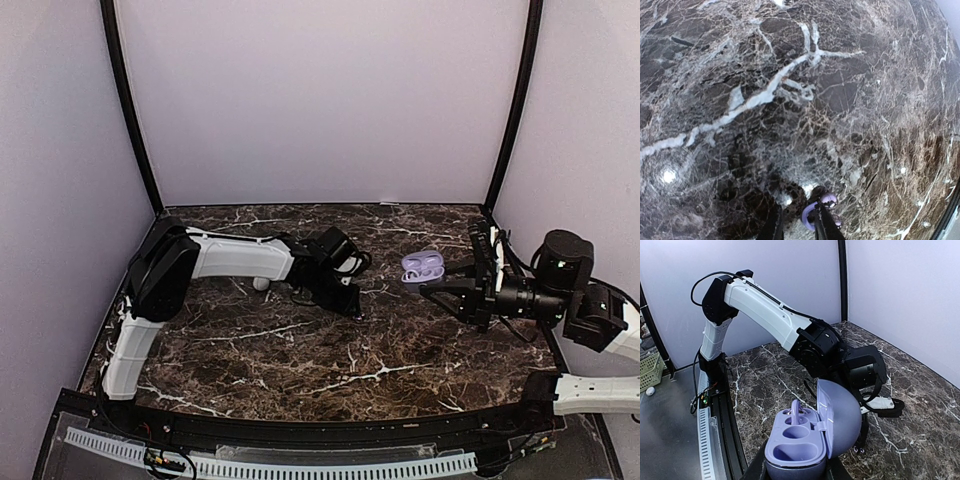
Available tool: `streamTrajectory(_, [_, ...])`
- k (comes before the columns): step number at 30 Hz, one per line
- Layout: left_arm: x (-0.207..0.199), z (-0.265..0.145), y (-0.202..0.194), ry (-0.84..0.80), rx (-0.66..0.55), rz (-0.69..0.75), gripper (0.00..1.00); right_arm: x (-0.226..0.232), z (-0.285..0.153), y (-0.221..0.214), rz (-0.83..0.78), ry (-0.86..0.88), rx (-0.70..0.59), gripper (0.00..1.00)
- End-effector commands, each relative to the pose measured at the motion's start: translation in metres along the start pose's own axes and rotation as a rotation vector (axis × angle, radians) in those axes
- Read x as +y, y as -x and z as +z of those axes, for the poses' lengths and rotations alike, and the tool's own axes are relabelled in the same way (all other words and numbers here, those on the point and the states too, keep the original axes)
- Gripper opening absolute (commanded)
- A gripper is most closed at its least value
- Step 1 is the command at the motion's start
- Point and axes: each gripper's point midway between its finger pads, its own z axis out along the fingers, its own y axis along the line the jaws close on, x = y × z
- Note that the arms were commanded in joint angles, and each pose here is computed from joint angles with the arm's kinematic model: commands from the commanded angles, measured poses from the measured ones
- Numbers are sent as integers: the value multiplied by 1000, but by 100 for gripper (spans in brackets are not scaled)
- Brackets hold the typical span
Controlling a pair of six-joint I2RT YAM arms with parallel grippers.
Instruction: Insert the wireless bluetooth earbuds into the charging case
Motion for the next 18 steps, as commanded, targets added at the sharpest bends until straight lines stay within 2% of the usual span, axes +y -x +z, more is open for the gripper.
streamTrajectory(1, [28, 9, -47, 178, 155, 63, 21, -2, -3, 7, -11, -9, -29, 0])
streamTrajectory(8, [23, 13, -62, 251, 193, 166, 20, -3, -3, 8, -15, -15, -32, 0])
streamTrajectory(18, [4, 20, -58, 267, 181, 274, 15, -3, -3, 7, -16, -18, -29, 0])
